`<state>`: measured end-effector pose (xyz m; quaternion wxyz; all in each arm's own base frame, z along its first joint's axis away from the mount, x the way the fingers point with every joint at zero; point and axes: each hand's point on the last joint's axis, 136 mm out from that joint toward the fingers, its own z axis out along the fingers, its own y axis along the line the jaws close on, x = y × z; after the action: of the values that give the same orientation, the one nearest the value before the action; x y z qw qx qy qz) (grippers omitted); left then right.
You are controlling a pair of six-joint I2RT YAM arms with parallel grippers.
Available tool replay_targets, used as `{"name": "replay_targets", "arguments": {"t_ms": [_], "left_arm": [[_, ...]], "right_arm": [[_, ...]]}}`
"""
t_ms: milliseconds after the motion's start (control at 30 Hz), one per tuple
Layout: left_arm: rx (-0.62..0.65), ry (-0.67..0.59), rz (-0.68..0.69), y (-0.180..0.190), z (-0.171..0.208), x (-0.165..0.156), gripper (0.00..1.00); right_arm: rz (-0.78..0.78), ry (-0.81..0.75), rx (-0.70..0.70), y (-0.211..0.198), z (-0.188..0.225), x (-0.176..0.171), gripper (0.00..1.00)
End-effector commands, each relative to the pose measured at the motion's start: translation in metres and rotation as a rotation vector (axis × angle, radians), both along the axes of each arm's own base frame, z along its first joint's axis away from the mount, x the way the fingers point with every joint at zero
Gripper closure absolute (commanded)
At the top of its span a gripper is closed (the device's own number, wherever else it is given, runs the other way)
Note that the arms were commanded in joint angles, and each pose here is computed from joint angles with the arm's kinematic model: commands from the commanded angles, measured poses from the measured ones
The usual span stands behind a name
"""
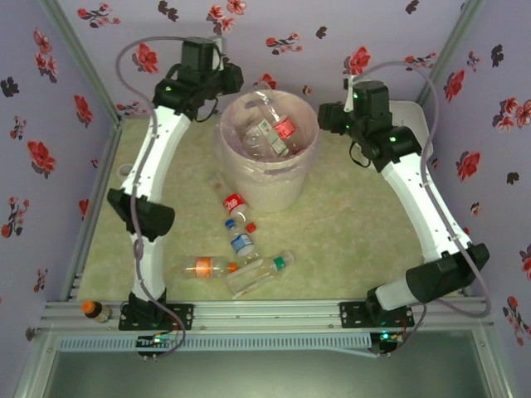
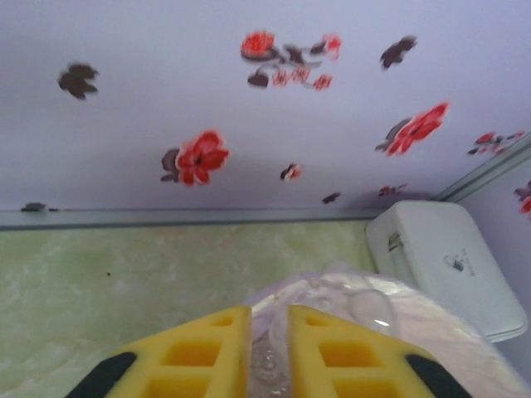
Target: Put the plastic bottles in the bin
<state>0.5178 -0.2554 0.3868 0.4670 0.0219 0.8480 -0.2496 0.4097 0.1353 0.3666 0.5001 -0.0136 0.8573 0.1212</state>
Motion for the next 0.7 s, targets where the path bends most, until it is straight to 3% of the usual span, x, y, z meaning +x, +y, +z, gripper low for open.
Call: {"name": "replay_targets", "arguments": {"t_ms": [0,400,667], "left_arm": [[0.013,0.008,-0.072,-0.018,-0.003,-0.006,0.87],[0.200,0.184,-0.331,-0.070,-0.085,-0.057,0.83],[0.262,0.291,-0.321,-0.061,-0.125,-0.079,0.85]], "right_arm": [[0.014,0.042,0.084,0.004,-0.010,-0.009,0.31],[0.047,0.149,0.159,0.025,-0.062,0.005,0.33],[0.076,0.195,0.246,0.042,-0.082,0.014,0.43]]}}
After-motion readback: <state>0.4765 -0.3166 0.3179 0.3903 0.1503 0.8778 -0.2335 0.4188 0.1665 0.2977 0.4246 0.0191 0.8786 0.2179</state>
